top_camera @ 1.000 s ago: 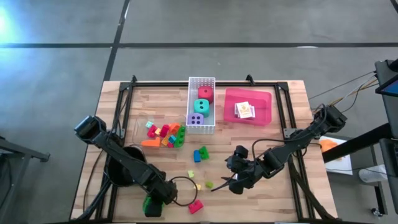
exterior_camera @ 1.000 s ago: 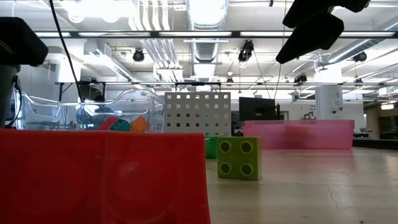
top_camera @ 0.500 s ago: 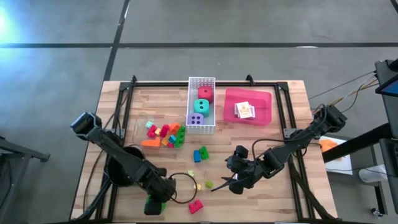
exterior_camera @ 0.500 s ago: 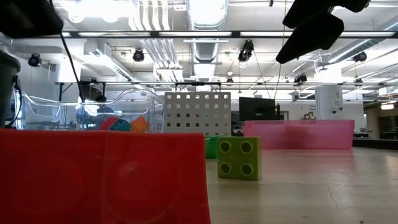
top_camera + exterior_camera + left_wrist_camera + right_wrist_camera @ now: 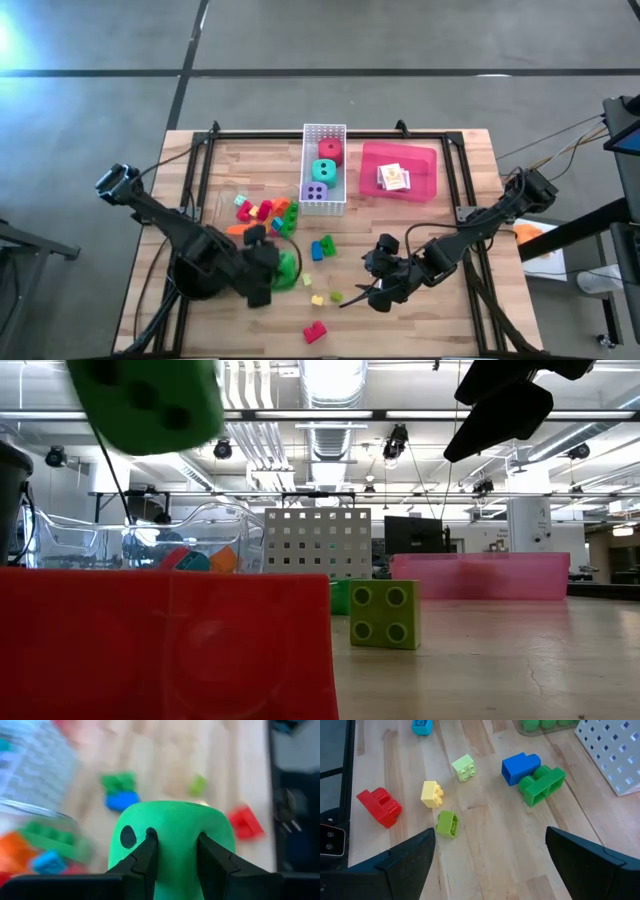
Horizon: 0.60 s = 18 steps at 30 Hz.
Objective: Pick & Place Toys
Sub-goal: Put the green dice into the white bin
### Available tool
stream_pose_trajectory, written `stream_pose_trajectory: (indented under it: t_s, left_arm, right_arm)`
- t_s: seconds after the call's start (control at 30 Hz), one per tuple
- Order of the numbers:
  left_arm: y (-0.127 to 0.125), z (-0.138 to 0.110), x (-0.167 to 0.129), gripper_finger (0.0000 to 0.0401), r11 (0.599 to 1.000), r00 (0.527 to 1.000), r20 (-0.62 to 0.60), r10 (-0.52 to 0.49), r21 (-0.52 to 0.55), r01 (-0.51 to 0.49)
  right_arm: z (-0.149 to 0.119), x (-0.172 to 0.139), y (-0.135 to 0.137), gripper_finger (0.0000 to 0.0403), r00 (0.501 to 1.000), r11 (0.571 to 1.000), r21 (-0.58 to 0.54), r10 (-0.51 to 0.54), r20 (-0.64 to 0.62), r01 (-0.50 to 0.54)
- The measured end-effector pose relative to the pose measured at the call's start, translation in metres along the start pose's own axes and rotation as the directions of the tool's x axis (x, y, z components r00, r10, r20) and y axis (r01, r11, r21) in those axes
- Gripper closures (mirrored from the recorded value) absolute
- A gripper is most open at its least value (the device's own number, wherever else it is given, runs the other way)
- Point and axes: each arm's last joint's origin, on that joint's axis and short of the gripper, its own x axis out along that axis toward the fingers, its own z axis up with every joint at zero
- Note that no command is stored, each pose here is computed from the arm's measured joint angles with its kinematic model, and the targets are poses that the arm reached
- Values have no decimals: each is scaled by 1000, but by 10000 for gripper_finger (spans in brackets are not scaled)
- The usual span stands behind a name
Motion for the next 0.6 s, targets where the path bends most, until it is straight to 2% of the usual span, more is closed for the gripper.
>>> stream_pose_trajectory:
  t_s: [0.33, 0.6]
  left_arm:
    - [49, 28, 8, 296, 986, 986, 53, 158, -68, -154]
    - [94, 51, 17, 296, 945, 943, 104, 315, -125, -302]
  right_arm:
    - [0, 0, 0, 32, 1000, 1000, 0, 1, 0, -1]
    - [0, 0, 0, 32, 1000, 1000, 0, 1, 0, -1]
